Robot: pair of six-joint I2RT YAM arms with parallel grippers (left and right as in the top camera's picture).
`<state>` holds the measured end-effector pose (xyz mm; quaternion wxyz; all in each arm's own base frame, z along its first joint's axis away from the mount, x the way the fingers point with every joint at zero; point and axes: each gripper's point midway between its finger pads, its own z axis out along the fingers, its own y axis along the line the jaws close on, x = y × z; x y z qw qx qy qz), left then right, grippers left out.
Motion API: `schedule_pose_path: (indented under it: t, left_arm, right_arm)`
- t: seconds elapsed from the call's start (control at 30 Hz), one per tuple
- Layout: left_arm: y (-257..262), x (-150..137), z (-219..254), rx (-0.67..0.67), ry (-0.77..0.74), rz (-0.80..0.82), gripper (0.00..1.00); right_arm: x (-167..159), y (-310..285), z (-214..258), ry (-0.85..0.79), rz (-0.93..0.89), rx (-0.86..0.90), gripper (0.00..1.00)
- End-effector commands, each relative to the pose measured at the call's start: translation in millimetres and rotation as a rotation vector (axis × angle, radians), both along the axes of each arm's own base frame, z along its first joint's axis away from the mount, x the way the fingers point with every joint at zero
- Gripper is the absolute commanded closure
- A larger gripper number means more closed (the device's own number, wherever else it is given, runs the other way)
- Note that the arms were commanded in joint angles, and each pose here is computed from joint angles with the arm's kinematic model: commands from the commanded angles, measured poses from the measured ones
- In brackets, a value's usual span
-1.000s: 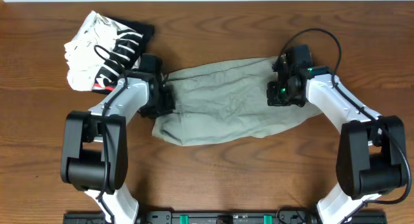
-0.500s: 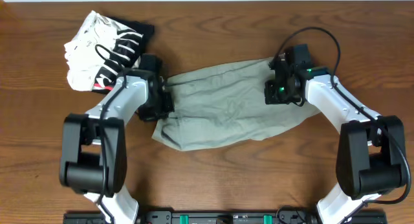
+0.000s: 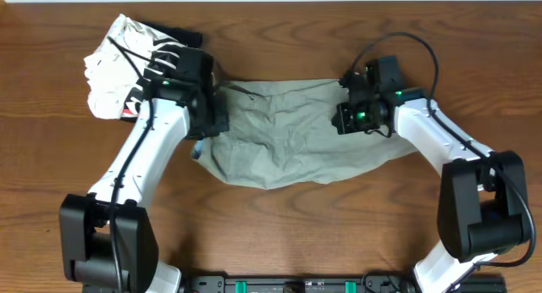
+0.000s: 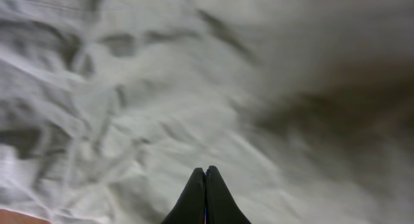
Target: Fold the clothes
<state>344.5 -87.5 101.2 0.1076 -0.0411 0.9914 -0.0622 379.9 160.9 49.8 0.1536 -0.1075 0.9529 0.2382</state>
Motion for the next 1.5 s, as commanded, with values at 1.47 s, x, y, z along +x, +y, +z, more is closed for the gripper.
schedule_pose_path:
  t: [1.47]
  left_arm:
    - [-48, 39, 100, 0.042, -0.257, -0.129, 0.94]
  right_arm:
    - [-28, 151, 19, -0.020, 0.284, 0.401, 0.99]
